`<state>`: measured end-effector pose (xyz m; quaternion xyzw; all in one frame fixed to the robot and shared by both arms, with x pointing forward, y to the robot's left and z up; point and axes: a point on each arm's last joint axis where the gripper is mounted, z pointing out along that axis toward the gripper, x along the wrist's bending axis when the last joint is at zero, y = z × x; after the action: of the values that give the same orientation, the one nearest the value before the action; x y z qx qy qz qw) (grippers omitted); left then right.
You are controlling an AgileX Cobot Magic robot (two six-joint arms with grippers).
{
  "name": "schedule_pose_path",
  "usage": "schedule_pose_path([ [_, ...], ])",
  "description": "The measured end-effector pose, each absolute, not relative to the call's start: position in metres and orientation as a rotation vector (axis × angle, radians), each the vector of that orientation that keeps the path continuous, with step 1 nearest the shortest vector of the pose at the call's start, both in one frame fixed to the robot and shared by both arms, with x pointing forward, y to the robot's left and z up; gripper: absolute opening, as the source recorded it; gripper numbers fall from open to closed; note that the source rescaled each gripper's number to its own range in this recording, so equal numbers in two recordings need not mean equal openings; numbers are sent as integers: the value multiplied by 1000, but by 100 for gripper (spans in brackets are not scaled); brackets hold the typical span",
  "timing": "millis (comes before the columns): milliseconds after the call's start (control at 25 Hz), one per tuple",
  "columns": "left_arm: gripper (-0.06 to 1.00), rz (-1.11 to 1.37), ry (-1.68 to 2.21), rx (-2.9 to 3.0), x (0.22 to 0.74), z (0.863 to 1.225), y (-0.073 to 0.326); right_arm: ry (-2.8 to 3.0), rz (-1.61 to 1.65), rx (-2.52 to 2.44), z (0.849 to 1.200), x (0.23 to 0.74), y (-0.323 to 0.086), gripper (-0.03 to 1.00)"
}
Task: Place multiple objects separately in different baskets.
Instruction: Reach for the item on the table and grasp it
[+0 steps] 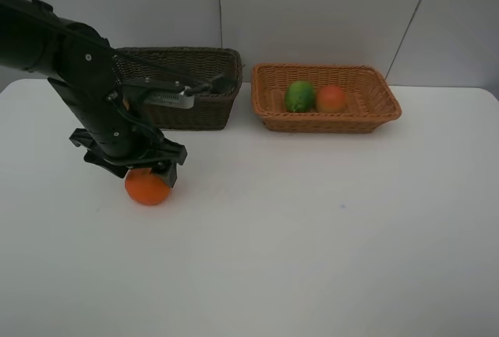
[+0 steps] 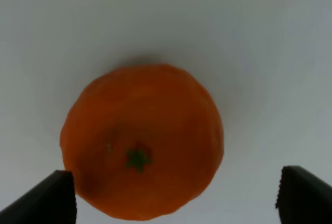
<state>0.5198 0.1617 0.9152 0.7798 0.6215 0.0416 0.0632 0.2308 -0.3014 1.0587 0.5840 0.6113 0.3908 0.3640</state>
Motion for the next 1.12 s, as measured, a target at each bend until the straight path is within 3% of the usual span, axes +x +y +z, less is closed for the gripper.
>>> schedule_pose_path([
  [1120, 100, 201, 1908, 2336, 527, 903, 163, 1573, 1005, 1503, 1059, 231, -301, 94],
])
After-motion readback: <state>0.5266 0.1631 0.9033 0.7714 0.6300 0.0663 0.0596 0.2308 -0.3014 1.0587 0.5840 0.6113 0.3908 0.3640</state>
